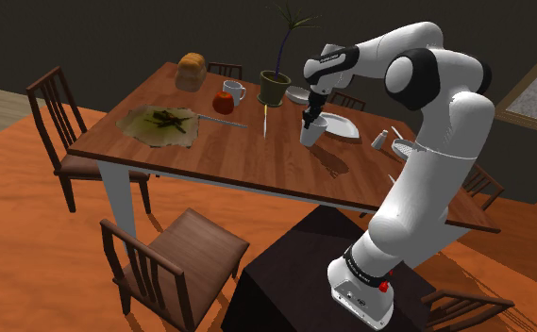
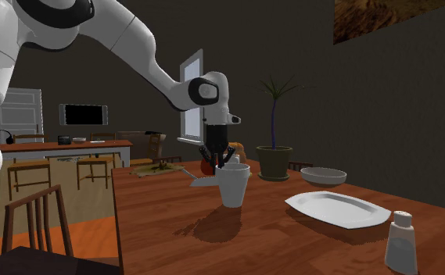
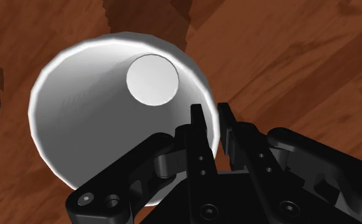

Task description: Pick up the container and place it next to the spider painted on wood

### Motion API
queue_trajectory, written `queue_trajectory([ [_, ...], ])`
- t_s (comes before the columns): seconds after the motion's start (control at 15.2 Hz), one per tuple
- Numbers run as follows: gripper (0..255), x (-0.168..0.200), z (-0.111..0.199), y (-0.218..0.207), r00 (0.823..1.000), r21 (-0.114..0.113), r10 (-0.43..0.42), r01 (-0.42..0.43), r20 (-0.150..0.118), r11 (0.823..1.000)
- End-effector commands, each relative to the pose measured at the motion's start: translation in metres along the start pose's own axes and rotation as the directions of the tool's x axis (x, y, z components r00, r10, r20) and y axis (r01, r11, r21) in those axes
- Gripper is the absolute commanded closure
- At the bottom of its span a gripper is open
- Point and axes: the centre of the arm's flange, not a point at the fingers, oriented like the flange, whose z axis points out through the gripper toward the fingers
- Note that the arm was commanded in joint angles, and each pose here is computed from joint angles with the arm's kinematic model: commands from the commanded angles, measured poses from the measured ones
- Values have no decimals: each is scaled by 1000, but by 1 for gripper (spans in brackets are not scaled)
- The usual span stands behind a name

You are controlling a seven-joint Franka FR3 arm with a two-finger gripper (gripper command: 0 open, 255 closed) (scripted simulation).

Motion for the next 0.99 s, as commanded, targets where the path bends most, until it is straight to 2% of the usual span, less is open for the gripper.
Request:
queue_trajectory([
  [0.0,255,0,1,0,1000,0,1,-1,1,1000],
  [0.92,255,-4,-73,2,1000,0,1,-1,1,1000],
])
